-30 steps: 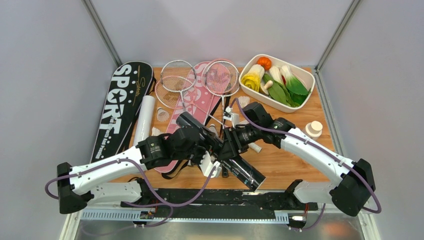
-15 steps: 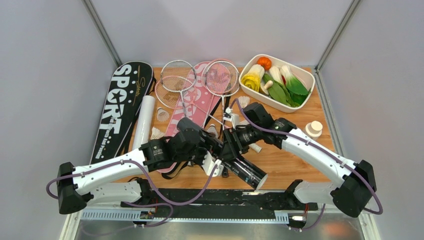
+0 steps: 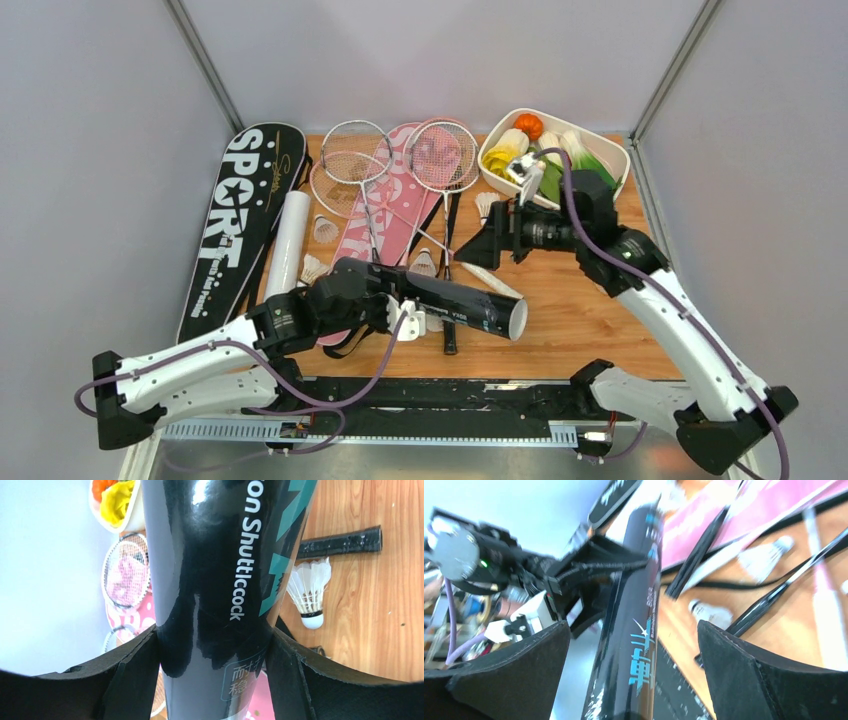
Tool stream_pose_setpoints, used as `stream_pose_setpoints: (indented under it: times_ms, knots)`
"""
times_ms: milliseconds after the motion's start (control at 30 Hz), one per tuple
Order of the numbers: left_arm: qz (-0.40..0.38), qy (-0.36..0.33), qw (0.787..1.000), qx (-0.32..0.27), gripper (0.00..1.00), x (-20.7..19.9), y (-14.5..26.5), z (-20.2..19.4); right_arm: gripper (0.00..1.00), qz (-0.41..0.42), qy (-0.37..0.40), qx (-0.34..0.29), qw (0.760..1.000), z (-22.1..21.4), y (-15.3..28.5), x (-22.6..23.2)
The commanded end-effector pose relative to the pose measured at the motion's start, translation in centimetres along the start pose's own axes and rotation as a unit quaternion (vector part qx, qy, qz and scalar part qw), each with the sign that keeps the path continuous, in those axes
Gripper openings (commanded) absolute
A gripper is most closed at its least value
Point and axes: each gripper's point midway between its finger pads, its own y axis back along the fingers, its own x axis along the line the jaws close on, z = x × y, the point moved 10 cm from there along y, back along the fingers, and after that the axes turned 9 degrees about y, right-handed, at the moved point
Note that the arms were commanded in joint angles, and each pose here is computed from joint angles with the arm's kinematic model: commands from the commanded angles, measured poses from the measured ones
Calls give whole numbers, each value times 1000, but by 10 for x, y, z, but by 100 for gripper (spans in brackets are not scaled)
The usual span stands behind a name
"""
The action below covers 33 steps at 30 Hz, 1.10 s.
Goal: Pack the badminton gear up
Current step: Open the lid of the shuttle tube.
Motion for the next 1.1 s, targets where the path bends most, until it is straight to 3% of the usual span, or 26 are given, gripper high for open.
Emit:
stream_pose_setpoints:
  times_ms: [0, 167, 333, 433, 567, 667, 1067]
  knots:
    - [91, 113, 987, -64, 34, 13, 17, 13, 100, -84, 63, -192, 976, 48, 49, 36]
    - [122, 227, 964, -61, 35, 14, 24, 14, 100, -86, 92, -324, 938, 40, 85, 56]
    - [134, 314, 939, -34, 26, 17, 24, 19, 93, -78, 62, -411, 906, 15, 104, 59]
    - [130, 340, 930, -48, 25, 15, 27, 21, 86, -55, 56, -396, 915, 4, 100, 60]
    - [130, 368, 918, -66, 22, 11, 32, 20, 64, -50, 36, -360, 931, 0, 87, 51]
    - [113, 365, 921, -79, 22, 5, 32, 18, 55, -62, 22, -343, 937, 5, 77, 44]
    - [96, 315, 943, -53, 19, -2, 25, 7, 49, -50, -15, -314, 948, 26, 60, 41]
